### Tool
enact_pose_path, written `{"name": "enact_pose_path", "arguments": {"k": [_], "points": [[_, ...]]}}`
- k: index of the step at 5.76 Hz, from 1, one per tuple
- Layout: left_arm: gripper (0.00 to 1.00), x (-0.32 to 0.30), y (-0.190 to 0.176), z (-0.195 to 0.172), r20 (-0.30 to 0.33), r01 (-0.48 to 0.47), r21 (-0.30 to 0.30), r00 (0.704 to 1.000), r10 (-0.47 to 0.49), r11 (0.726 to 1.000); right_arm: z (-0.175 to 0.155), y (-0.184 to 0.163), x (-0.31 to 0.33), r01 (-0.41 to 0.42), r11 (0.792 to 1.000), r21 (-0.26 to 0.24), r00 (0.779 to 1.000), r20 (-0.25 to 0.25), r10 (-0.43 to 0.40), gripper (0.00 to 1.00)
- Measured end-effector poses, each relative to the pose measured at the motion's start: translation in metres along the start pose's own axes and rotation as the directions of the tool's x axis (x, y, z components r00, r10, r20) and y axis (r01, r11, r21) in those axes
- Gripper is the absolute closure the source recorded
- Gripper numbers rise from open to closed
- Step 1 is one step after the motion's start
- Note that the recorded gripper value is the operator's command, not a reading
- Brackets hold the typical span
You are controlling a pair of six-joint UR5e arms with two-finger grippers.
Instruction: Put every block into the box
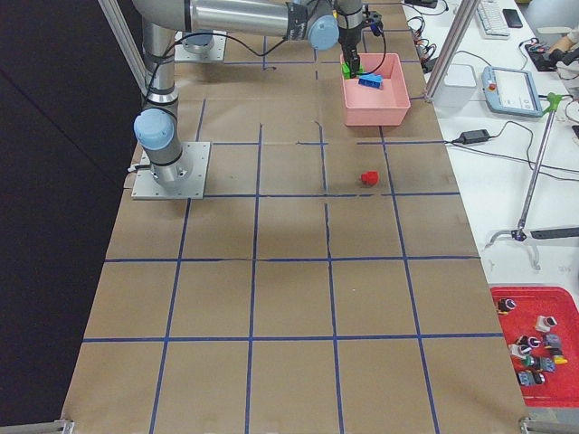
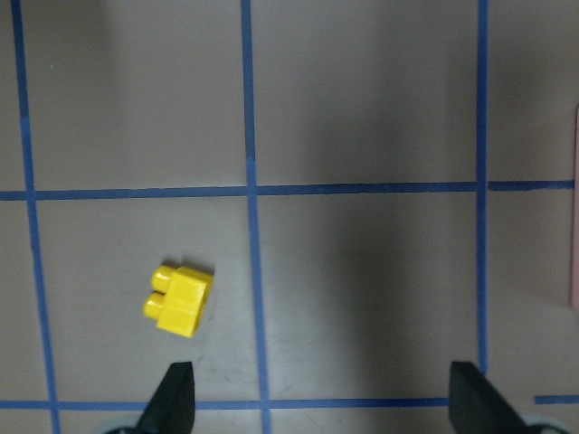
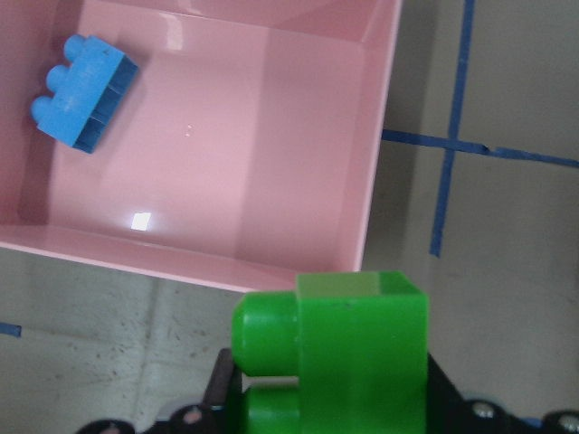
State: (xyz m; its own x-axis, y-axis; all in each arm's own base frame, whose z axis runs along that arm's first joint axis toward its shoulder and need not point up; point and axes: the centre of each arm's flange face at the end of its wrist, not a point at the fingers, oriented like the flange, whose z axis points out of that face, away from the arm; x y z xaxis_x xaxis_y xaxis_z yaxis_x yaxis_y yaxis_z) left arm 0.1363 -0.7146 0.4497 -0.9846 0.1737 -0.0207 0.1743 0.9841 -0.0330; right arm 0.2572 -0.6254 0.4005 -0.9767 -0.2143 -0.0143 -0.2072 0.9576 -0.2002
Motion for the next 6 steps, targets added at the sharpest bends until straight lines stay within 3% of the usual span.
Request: {"name": "enact_pose_path", "arguments": {"k": [2,3,4,6], "points": [[0.01,-0.052,0.004,0.044,-0.03,-0.244,-0.023,0.97,0.243,0.97,0.054,-0.06,-0.068,0.103,0.995,-0.004,0.994,-0.046,-0.103,0.88],[0.01,-0.058,-0.001,0.077,-0.053,-0.291,-0.022,0.956,0.29,0.956,0.066,-0.075,-0.081,0.127,0.992,-0.007,0.99,-0.059,-0.128,0.28],[0.01,-0.059,-0.004,0.119,-0.06,-0.306,-0.003,0.95,0.306,0.952,0.076,-0.083,-0.082,0.158,0.987,-0.011,0.985,-0.062,-0.158,0.05],[0.01,-0.061,0.017,0.203,-0.03,-0.291,0.03,0.956,0.292,0.956,0.087,-0.088,-0.079,0.198,0.98,-0.016,0.978,-0.068,-0.198,0.01]]}}
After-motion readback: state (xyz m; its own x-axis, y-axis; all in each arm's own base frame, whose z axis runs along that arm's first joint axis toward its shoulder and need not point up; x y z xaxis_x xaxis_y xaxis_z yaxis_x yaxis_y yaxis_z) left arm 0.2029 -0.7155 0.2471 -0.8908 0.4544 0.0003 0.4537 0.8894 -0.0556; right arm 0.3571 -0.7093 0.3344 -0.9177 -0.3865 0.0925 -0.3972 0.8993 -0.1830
